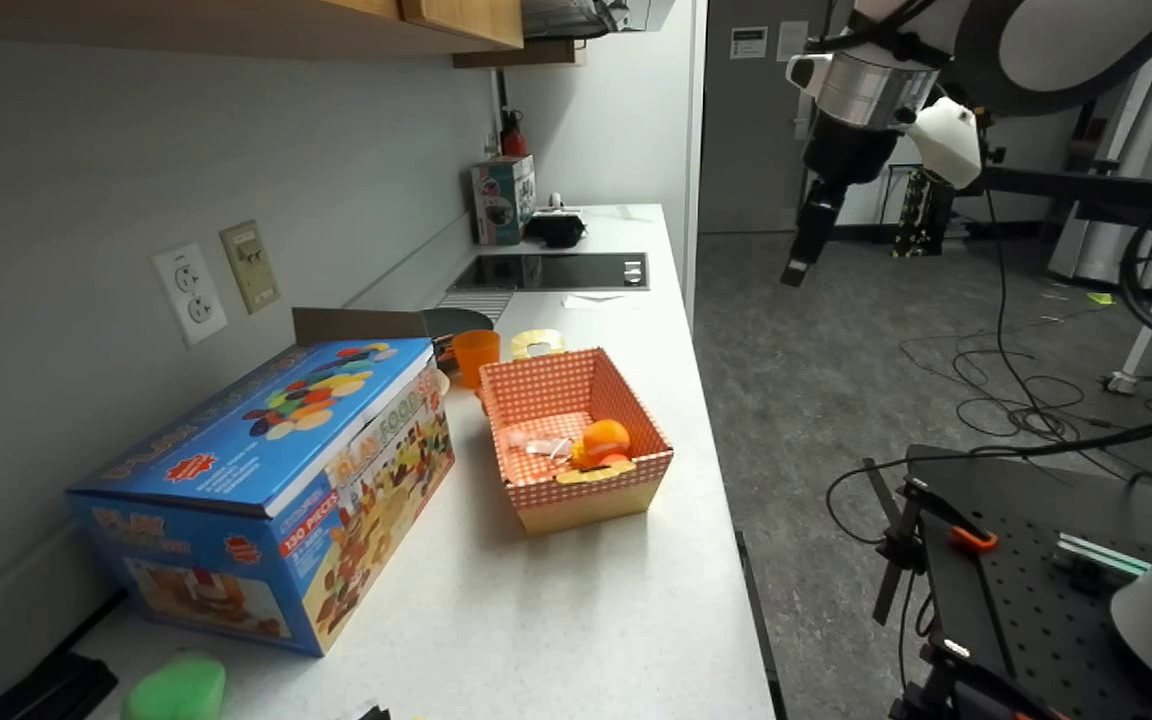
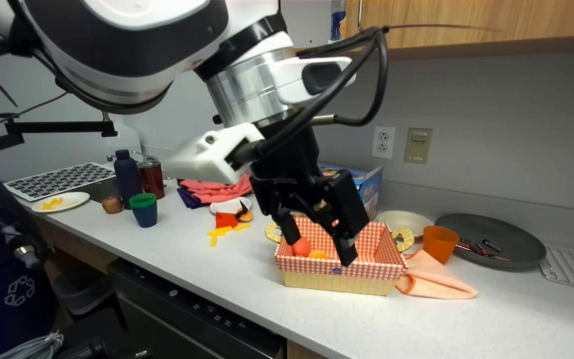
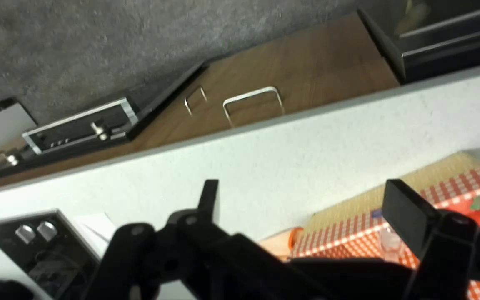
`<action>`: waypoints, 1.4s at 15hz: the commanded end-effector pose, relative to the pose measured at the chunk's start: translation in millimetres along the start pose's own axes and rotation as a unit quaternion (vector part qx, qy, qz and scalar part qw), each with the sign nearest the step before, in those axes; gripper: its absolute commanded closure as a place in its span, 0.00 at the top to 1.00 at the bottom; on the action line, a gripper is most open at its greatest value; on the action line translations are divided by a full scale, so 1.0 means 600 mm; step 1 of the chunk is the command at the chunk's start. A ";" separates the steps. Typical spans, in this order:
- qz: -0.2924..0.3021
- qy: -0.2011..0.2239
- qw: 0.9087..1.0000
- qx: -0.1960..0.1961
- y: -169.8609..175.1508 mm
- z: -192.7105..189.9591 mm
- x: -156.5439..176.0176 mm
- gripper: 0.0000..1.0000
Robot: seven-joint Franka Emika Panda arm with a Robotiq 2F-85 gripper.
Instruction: Close the open drawer
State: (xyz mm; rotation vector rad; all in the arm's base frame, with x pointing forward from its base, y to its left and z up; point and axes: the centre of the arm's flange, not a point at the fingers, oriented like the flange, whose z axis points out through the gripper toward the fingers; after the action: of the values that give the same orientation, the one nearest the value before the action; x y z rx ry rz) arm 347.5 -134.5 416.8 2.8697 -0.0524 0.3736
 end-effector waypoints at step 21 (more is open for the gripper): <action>-0.259 0.047 0.961 0.084 -0.157 0.011 0.094 1.00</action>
State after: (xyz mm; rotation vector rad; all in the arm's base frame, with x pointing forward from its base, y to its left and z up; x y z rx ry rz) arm 398.3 -34.7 414.4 2.8413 0.7198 0.5254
